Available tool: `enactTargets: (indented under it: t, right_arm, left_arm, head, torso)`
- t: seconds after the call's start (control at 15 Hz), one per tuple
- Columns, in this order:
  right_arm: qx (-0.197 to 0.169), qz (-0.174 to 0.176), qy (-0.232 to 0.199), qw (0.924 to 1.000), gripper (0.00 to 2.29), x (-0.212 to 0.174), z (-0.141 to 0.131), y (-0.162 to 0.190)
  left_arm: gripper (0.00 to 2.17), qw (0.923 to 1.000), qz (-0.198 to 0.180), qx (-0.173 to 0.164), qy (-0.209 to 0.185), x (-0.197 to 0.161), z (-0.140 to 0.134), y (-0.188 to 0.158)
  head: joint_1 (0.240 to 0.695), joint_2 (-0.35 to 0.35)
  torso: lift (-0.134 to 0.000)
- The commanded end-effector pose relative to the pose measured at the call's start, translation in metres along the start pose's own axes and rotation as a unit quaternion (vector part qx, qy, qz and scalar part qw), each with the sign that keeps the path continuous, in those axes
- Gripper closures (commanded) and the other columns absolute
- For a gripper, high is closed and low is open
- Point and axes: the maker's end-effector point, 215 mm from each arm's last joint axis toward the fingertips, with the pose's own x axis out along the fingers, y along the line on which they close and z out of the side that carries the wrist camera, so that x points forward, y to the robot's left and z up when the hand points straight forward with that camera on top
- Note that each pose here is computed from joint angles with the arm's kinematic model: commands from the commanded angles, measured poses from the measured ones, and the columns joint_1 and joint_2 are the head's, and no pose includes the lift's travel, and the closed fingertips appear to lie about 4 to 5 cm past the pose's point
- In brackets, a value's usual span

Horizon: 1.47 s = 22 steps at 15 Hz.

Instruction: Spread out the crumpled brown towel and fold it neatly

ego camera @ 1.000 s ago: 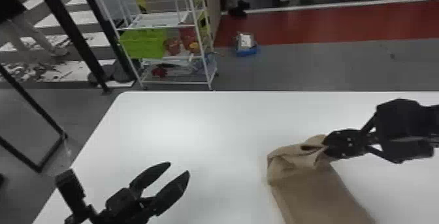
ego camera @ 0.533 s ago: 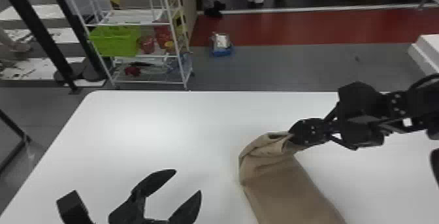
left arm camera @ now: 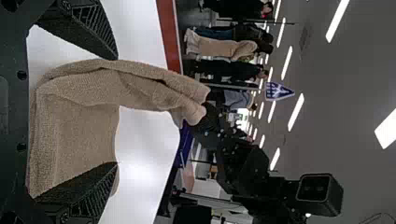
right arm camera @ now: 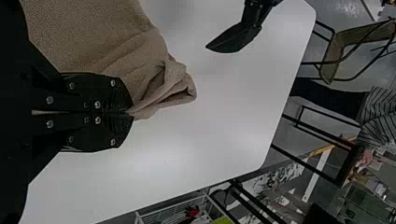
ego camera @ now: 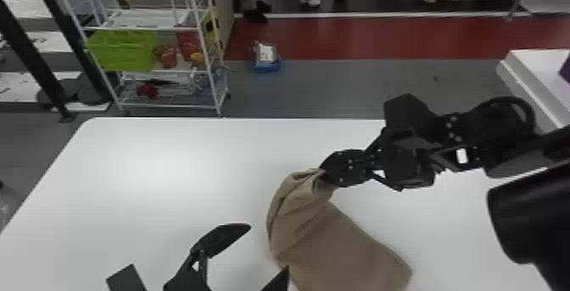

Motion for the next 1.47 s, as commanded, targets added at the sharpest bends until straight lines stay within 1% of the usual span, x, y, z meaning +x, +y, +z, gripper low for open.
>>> enactTargets:
  t: [0.0,0.07,0.2,0.4,0.53,0.73,0.8,0.93,1.07,1.4]
  right_arm:
    - [-0.010,0.003,-0.008,0.9999,1.33,0.006,0.015,-0.002]
    - [-0.015,0.002,-0.007,0.9999,1.33,0.008,0.019,-0.003]
    - [-0.018,-0.001,-0.008,0.9998,1.33,0.009,0.022,-0.006]
    - [-0.016,-0.003,-0.007,0.9998,1.33,0.008,0.023,-0.009]
    - [-0.012,-0.001,-0.011,0.9999,1.33,0.008,0.024,-0.007]
    - [-0.009,-0.003,-0.015,0.9998,1.33,0.002,0.026,-0.001]
    - [-0.012,-0.007,-0.024,0.9996,1.33,-0.003,0.033,-0.001]
    - [-0.011,-0.009,-0.029,0.9995,1.33,-0.007,0.035,0.002]
    - [-0.008,-0.016,-0.034,0.9993,1.33,-0.015,0.037,0.002]
    - [-0.015,-0.014,-0.021,0.9996,1.33,-0.030,0.028,0.023]
  left_arm:
    - [0.08,0.9998,-0.004,-0.009,0.020,0.016,-0.018,-0.005]
    - [0.08,0.9996,-0.002,-0.012,0.024,0.018,-0.024,-0.003]
    - [0.08,0.9986,0.017,-0.024,0.043,0.024,-0.041,0.005]
    - [0.08,0.9972,0.043,-0.016,0.059,0.030,-0.054,0.006]
    - [0.08,0.9955,0.067,-0.013,0.065,0.033,-0.061,0.016]
    - [0.08,0.9927,0.095,0.010,0.074,0.037,-0.063,0.026]
    - [0.08,0.9912,0.105,0.019,0.078,0.038,-0.064,0.025]
    - [0.08,0.9875,0.120,0.046,0.090,0.042,-0.069,0.024]
    - [0.08,0.9824,0.142,0.071,0.099,0.040,-0.070,0.032]
    - [0.08,0.9795,0.155,0.087,0.094,0.036,-0.061,0.051]
  head:
    - [0.695,0.050]
    - [0.695,0.053]
    - [0.695,0.057]
    - [0.695,0.064]
    - [0.695,0.061]
    - [0.695,0.067]
    - [0.695,0.070]
    - [0.695,0.071]
    - [0.695,0.067]
    - [0.695,0.060]
  torso:
    - [-0.122]
    - [-0.122]
    - [-0.122]
    - [-0.122]
    - [-0.122]
    - [-0.122]
    - [-0.122]
    - [-0.122]
    - [-0.122]
    - [-0.122]
